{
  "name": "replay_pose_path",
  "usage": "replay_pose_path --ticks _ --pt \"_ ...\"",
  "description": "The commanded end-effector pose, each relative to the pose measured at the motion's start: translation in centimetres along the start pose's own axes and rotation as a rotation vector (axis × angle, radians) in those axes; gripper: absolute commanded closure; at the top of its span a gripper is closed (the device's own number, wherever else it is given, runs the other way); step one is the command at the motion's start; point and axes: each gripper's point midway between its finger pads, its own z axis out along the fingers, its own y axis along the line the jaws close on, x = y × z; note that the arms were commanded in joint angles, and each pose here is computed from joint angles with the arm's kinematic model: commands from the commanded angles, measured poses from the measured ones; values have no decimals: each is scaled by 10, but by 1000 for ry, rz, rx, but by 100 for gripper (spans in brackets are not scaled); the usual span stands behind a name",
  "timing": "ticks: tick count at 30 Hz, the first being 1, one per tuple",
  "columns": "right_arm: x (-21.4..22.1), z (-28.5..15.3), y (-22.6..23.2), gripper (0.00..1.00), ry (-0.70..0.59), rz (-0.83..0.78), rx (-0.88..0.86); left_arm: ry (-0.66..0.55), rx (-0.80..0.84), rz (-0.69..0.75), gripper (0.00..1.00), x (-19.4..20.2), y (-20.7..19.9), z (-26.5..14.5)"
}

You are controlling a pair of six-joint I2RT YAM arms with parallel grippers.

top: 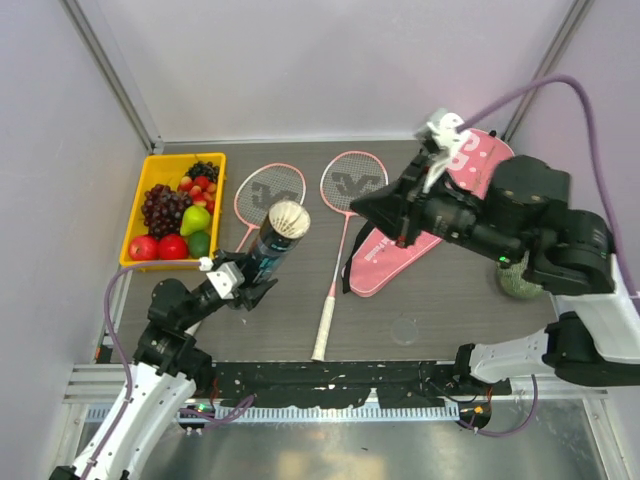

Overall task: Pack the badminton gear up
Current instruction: Adjust the shuttlecock in the shuttle tube.

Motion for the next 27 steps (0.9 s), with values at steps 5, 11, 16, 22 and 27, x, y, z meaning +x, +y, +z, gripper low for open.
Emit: replay_pose_path --ticks 5,11,16,22,27 --pt "30 47 13 95 141 -117 -46 -52 31 120 100 -30 2 0" --pt "47 70 22 95 182 -109 -84 -6 50 149 100 -27 2 -1" --pt "78 87 24 95 275 -96 -85 -5 42 156 100 -26 3 -1" --pt "106 102 24 95 346 -77 -76 -10 37 168 100 -28 4 -2" --pt "121 112 29 95 378 -55 -96 -26 41 173 100 -35 4 -1"
